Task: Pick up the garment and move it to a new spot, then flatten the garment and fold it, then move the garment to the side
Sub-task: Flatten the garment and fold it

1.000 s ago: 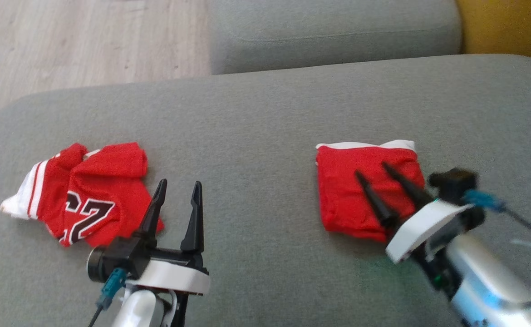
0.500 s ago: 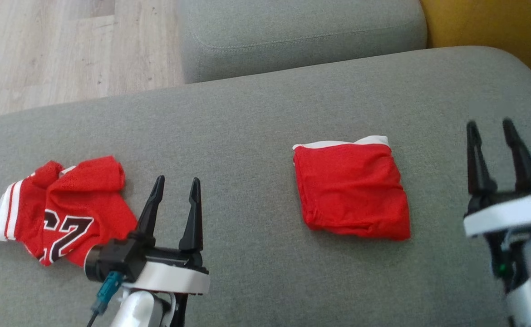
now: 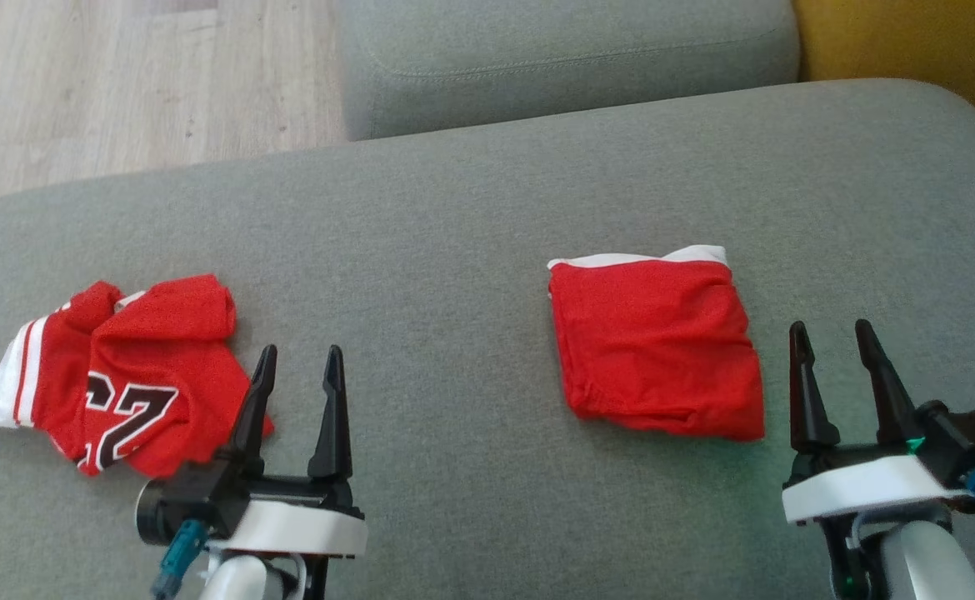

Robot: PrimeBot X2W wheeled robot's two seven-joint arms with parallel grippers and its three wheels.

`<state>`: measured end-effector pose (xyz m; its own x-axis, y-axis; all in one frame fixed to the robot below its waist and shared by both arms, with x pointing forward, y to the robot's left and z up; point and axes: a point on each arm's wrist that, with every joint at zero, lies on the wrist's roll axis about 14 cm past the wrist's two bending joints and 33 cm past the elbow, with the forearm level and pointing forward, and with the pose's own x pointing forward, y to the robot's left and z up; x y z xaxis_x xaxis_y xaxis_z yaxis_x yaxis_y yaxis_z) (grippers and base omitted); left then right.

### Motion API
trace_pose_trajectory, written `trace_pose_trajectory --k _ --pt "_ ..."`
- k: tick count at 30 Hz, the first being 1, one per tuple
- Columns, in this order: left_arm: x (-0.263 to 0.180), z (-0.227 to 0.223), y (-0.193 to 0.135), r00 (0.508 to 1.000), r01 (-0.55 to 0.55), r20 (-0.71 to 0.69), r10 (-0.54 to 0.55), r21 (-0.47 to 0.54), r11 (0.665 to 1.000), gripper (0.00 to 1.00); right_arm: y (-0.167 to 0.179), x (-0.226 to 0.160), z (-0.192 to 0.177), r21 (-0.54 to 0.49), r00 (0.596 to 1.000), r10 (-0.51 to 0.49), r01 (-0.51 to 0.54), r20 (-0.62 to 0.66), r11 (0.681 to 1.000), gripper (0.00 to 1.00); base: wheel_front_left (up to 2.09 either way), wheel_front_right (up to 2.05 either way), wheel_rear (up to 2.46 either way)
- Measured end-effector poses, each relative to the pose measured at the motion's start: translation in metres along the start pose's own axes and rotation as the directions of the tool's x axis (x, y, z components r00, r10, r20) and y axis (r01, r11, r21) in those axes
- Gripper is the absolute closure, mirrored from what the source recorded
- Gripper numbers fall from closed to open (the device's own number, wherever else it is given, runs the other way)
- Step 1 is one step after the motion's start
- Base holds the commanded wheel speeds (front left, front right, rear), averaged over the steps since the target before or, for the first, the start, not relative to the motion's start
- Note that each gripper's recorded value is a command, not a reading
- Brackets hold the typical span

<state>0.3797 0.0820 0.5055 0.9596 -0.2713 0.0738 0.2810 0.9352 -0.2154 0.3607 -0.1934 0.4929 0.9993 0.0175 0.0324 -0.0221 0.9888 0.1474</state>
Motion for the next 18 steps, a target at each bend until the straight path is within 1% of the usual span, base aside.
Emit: trace_pose_trajectory --k 5,6,7,10,11,14,18 --pt "0.0 -0.004 0.006 1.0 -0.014 -0.011 0.014 -0.006 1.0 0.0 0.006 0.011 0.001 -0.014 1.0 0.018 -0.018 0.005 1.0 0.0 0.0 0.0 0.0" --pt "0.001 -0.004 0.007 1.0 -0.016 -0.011 0.016 -0.007 1.0 0.0 0.008 0.016 0.002 -0.021 1.0 0.026 -0.026 0.008 0.999 0.37 0.0 0.0 0.0" --pt "0.003 -0.005 0.008 1.0 -0.017 -0.011 0.017 -0.008 1.0 0.0 0.011 0.023 0.003 -0.026 0.999 0.037 -0.036 0.013 0.999 1.0 0.0 0.0 0.0" --pt "0.012 -0.004 0.011 1.0 -0.019 -0.005 0.019 -0.009 1.0 0.0 0.02 0.045 0.007 -0.048 0.997 0.068 -0.067 0.019 0.997 1.0 0.0 0.0 0.0" --pt "0.014 -0.004 0.012 1.0 -0.018 -0.004 0.018 -0.009 1.0 0.0 0.023 0.052 0.005 -0.056 0.997 0.077 -0.076 0.003 0.996 1.0 0.0 0.0 0.0" --pt "0.02 -0.009 0.017 0.999 -0.028 -0.016 0.027 -0.011 1.0 0.0 0.029 0.072 -0.015 -0.079 0.993 0.094 -0.1 -0.076 0.992 1.0 0.0 0.0 0.0" --pt "0.022 -0.017 0.027 0.998 -0.05 -0.039 0.049 -0.011 0.999 0.0 0.024 0.089 -0.056 -0.07 0.975 0.075 -0.091 -0.21 0.993 1.0 0.0 0.0 0.0"
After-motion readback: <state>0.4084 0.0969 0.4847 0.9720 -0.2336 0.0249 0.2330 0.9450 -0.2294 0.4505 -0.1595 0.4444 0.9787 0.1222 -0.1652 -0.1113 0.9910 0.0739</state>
